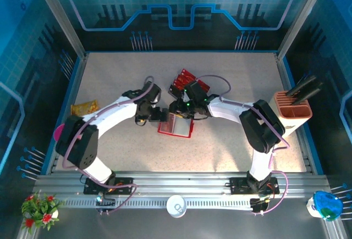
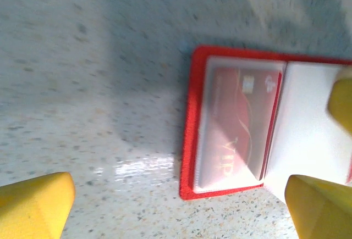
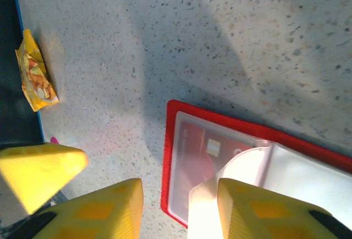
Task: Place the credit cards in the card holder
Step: Flip over the card slot on the card holder.
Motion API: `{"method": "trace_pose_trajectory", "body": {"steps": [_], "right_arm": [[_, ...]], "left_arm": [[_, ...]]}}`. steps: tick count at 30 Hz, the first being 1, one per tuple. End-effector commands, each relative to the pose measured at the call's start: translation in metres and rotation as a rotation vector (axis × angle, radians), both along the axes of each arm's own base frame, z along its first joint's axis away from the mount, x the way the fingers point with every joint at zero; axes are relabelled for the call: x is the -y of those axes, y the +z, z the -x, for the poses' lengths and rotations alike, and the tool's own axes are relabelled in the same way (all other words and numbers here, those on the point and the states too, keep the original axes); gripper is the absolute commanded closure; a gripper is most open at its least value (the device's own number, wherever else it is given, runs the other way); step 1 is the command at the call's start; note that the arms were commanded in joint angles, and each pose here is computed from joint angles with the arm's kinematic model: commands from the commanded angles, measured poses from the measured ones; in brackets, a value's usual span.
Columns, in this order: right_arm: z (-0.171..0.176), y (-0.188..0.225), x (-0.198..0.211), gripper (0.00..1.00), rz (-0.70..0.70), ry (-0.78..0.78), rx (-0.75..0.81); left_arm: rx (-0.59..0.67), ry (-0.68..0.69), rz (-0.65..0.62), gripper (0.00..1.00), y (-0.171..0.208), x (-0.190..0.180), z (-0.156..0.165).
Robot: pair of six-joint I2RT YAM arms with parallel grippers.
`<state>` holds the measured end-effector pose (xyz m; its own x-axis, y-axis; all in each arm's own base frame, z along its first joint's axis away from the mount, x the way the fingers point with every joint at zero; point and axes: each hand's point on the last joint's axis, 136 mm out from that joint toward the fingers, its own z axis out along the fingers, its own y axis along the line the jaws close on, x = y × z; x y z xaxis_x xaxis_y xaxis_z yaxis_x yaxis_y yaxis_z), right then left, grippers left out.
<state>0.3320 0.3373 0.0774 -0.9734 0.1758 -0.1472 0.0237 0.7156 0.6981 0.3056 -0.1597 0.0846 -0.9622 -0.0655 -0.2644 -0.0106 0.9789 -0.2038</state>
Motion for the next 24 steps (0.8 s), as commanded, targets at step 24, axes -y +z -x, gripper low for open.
{"method": "trace_pose_trajectory", "body": {"steps": [24], "right_arm": [[-0.002, 0.018, -0.027, 0.57, -0.147, 0.004, 0.016]], "left_arm": [[0.048, 0.131, 0.099, 0.01, 0.017, -0.028, -0.002]]}}
